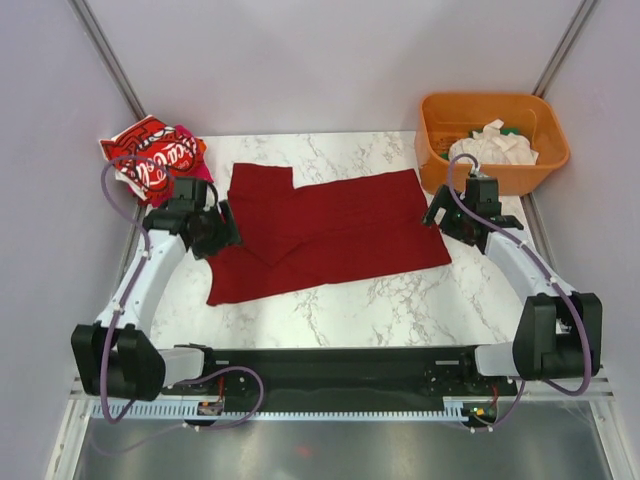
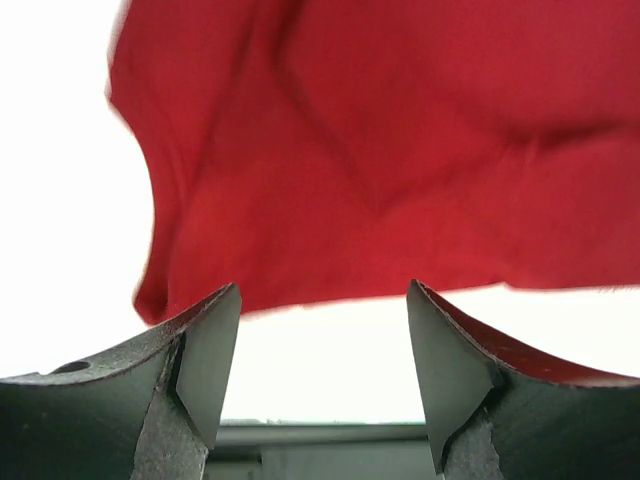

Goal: Fold and stack the t-shirts
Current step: Fold the tshirt

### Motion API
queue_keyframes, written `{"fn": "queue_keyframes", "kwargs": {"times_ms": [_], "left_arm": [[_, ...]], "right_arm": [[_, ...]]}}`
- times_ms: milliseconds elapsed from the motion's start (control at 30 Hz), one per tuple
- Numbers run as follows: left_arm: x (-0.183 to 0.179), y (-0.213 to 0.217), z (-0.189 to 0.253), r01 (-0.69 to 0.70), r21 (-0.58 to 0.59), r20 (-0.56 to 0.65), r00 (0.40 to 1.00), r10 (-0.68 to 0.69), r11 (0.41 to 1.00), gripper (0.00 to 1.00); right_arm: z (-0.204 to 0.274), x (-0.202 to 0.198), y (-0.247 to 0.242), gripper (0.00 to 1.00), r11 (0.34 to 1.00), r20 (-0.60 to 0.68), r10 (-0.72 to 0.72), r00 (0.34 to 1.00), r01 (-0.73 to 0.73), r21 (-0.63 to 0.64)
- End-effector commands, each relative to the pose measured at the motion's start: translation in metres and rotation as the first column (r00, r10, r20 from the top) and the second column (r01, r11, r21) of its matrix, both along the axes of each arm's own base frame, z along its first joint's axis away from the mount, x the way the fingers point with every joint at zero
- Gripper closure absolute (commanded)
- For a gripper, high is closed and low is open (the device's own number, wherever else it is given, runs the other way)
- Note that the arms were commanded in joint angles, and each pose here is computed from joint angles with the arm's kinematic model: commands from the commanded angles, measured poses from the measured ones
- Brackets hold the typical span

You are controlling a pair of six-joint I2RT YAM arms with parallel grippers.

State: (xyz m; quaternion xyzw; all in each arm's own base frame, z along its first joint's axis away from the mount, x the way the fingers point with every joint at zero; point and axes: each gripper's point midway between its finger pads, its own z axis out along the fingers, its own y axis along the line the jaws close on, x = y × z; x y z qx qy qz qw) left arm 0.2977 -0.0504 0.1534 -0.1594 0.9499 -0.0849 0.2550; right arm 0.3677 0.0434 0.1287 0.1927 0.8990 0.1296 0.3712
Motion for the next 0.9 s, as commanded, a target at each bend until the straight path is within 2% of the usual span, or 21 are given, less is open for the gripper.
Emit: {"fn": "queue_keyframes", "kwargs": {"times_ms": [0,33,233,267,367,567,700,767,867], "left_arm": [[-0.035,-0.017,-0.04,-0.043,-0.127,-0.096,0.995,0.031,0.991,0.25],[-0.049,-0.015,-0.054,-0.057,-0.119,-0.129,0.991,0.042,0.991,0.25],[-0.059,-0.003,-0.071,-0.148,-0.076,-0.143,0.98,0.136,0.986,0.23],[-0.06,-0.003,-0.072,-0.162,-0.074,-0.15,0.977,0.15,0.984,0.08],[-0.066,0.004,-0.084,-0.239,-0.049,-0.181,0.957,0.227,0.97,0.06],[-0.075,0.022,-0.116,-0.364,0.052,-0.236,0.9,0.365,0.93,0.06],[-0.075,0.027,-0.129,-0.401,0.057,-0.214,0.89,0.404,0.914,0.08],[-0.08,0.027,-0.137,-0.408,0.062,-0.23,0.882,0.411,0.911,0.08],[-0.085,0.028,-0.147,-0.417,0.069,-0.237,0.876,0.42,0.907,0.2]], "right_arm": [[-0.038,-0.029,0.015,0.02,0.995,-0.096,0.073,0.993,-0.066,0.071],[-0.044,-0.035,0.017,0.02,0.994,-0.109,0.085,0.99,-0.078,0.075],[-0.059,-0.04,0.014,0.02,0.995,-0.152,0.079,0.985,-0.068,0.08],[-0.06,-0.039,0.015,0.02,0.994,-0.156,0.085,0.984,-0.072,0.084],[-0.06,-0.037,0.013,0.02,0.994,-0.154,0.086,0.984,-0.073,0.086],[-0.061,-0.037,0.014,0.02,0.992,-0.144,0.088,0.986,-0.073,0.104],[-0.061,-0.036,0.014,0.02,0.992,-0.138,0.087,0.987,-0.073,0.104],[-0.062,-0.032,0.004,0.02,0.994,-0.134,0.043,0.99,-0.028,0.11],[-0.07,-0.032,-0.003,0.02,0.992,-0.143,-0.017,0.989,0.035,0.122]]}}
